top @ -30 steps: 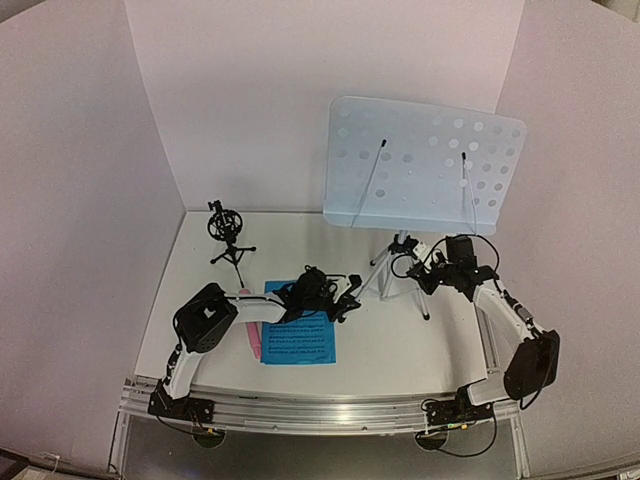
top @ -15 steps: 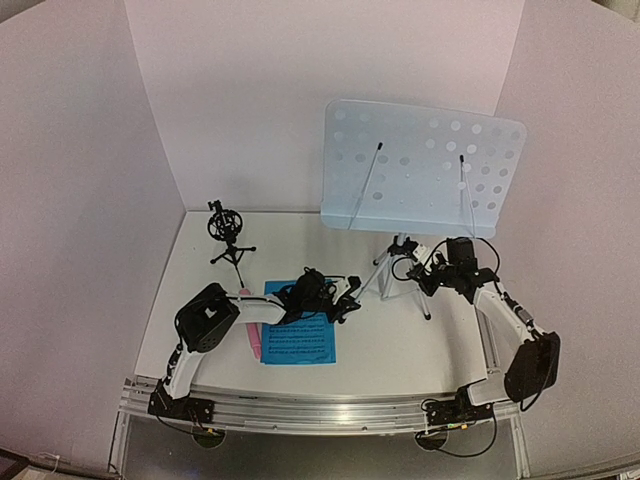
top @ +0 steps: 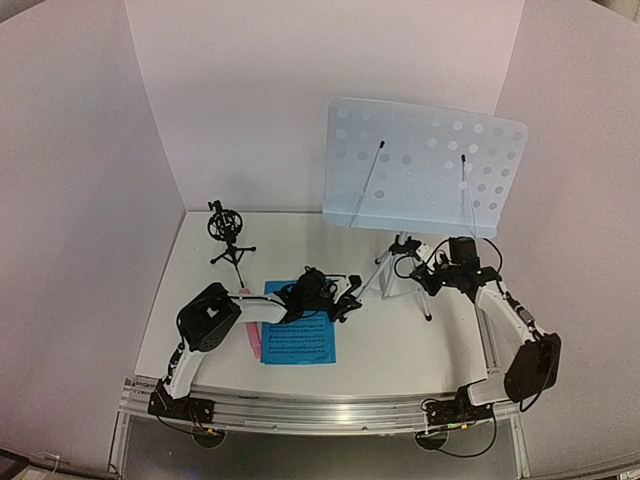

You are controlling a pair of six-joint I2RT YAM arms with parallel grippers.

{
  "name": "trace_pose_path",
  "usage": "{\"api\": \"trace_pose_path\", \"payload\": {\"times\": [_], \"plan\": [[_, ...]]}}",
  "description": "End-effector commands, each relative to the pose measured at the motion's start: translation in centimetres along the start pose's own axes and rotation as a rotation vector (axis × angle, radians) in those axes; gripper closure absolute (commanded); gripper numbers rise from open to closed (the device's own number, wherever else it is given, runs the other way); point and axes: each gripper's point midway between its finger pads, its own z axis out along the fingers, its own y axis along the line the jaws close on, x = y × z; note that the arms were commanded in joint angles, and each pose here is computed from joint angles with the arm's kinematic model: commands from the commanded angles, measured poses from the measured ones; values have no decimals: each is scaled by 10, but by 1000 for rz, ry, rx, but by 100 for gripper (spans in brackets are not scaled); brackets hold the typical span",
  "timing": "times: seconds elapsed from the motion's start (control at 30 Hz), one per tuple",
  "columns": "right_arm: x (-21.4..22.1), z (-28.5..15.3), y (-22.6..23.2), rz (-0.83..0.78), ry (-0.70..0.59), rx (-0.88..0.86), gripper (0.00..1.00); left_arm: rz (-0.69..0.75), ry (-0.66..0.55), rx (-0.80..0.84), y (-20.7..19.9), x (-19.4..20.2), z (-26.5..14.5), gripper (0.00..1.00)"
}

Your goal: Set up the instrument practice props

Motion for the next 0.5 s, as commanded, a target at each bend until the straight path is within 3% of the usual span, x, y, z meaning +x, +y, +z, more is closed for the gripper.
{"api": "trace_pose_path", "payload": {"times": [0.0, 0.23, 0.47], "plan": [[48, -1, -23, 124, 194, 93, 75, 55, -20, -20, 20, 0, 1, 100], [42, 4, -12, 157, 152, 27, 59, 10, 2, -6, 21, 16, 0, 100], [50, 24, -13, 189, 149, 6, 65, 1, 11, 4, 24, 16, -2, 100]]}}
